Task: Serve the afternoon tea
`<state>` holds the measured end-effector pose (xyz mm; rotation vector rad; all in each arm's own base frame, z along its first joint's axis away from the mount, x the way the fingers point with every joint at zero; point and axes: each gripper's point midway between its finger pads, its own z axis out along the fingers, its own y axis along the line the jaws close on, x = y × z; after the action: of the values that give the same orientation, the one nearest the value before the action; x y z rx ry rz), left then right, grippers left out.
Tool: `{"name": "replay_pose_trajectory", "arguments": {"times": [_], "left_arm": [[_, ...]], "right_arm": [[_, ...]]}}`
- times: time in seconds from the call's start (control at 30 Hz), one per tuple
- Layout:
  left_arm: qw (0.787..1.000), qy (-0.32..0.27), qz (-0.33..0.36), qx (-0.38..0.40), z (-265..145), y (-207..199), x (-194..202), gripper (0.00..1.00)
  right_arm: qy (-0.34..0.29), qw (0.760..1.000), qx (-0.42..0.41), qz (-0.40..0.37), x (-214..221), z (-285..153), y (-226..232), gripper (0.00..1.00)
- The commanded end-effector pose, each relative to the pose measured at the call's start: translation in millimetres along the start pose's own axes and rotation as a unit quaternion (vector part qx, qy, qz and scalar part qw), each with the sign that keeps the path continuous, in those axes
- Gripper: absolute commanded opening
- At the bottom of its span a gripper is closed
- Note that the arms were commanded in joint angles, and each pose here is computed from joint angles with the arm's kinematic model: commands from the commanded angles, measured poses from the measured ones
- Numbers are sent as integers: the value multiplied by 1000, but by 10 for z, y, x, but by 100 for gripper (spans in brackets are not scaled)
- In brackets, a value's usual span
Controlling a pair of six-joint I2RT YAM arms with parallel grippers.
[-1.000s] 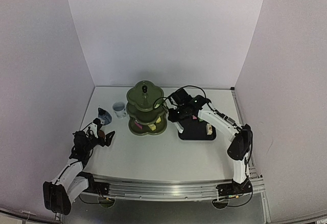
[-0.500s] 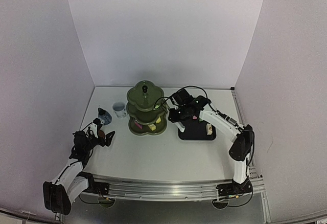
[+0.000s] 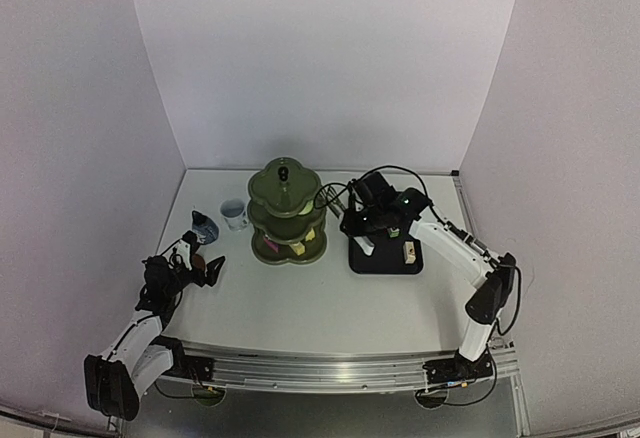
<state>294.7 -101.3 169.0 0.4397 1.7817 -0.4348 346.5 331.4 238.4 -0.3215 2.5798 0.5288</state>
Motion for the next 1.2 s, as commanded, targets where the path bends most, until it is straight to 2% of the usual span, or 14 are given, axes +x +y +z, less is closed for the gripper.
{"name": "replay_pose_trajectory", "arguments": {"times": [0.0,0.27,0.53,0.83,1.17], "left_arm": [[1000,-27,13,4,-15,-22,-229,100],[1000,-27,11,7,-9,-30,-235,100],[1000,-27,13,4,-13,-20,-243,100],[1000,-24,13,4,-3,-15,-223,100],[1000,-22,13,4,2,-15,-214,100]], "right_arm": [[-55,997,28,35,-128,-316,-176,32],[-57,985,110,117,-36,-456,-934,32],[22,978,170,117,376,-344,-1459,37],[94,968,212,95,851,-100,-1746,39],[125,962,235,68,826,150,-1945,42]]}}
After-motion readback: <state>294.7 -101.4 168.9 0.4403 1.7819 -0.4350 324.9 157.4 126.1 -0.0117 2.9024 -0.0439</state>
